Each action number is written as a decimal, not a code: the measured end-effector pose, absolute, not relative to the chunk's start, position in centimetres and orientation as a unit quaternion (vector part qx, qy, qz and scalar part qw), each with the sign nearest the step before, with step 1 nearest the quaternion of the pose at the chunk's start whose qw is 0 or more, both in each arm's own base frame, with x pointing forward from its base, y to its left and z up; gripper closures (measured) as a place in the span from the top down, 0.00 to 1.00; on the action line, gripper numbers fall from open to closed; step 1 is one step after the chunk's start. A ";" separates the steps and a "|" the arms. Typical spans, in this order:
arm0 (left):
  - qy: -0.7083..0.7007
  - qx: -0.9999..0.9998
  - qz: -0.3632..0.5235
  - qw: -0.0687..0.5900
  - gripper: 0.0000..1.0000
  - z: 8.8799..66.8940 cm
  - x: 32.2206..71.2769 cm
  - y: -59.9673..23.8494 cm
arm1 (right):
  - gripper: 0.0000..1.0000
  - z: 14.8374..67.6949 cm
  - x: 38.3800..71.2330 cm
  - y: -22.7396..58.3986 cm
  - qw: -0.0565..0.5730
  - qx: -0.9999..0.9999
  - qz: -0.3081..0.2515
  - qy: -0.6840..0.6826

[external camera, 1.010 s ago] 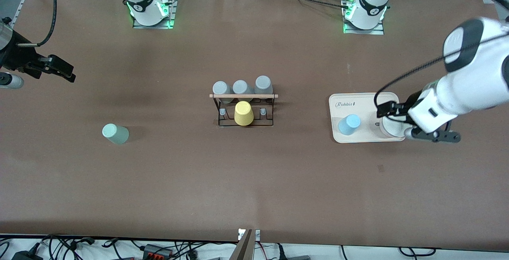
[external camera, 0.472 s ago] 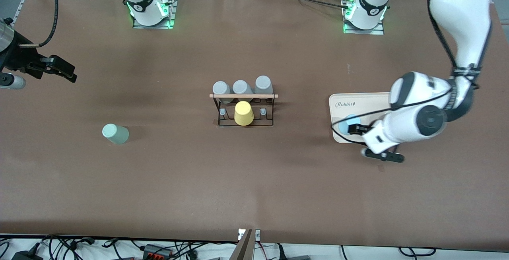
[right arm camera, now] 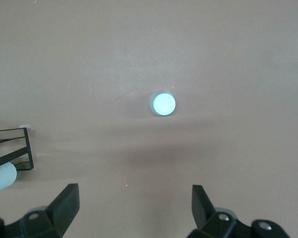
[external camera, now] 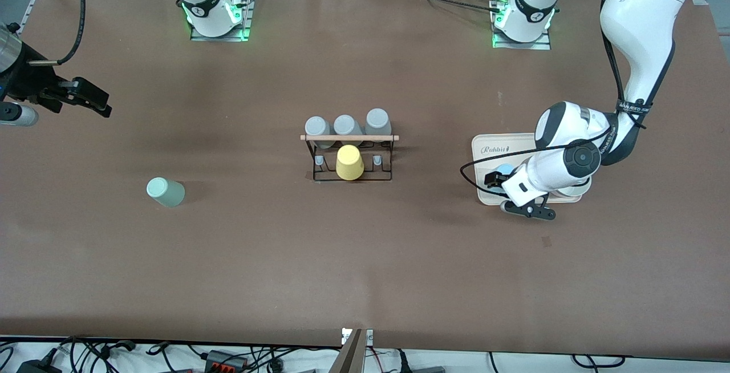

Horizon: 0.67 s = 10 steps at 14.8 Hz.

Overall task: Hang scattered cups on rack with three cups
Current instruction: 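Grasp the light-blue cup with the left gripper and lift it toward the rack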

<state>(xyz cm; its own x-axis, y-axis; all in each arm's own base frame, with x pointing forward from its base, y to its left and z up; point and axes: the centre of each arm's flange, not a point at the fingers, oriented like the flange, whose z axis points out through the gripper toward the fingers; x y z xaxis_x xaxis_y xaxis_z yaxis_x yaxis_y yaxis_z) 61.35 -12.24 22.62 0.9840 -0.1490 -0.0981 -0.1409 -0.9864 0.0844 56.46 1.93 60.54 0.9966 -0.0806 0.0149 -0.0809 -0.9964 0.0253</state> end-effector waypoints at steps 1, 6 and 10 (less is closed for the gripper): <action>-0.066 0.996 -0.054 0.037 1.00 22.6 61.1 -12.3 | 1.00 60.7 56.4 1.9 0.013 0.999 0.009 -0.040; -0.057 0.996 -0.061 0.030 0.94 22.8 59.8 -12.5 | 1.00 61.6 56.4 1.6 0.012 0.999 0.017 -0.043; -0.057 0.996 -0.059 0.028 0.63 23.2 59.6 -12.5 | 1.00 63.1 56.1 1.6 0.012 0.999 0.023 -0.044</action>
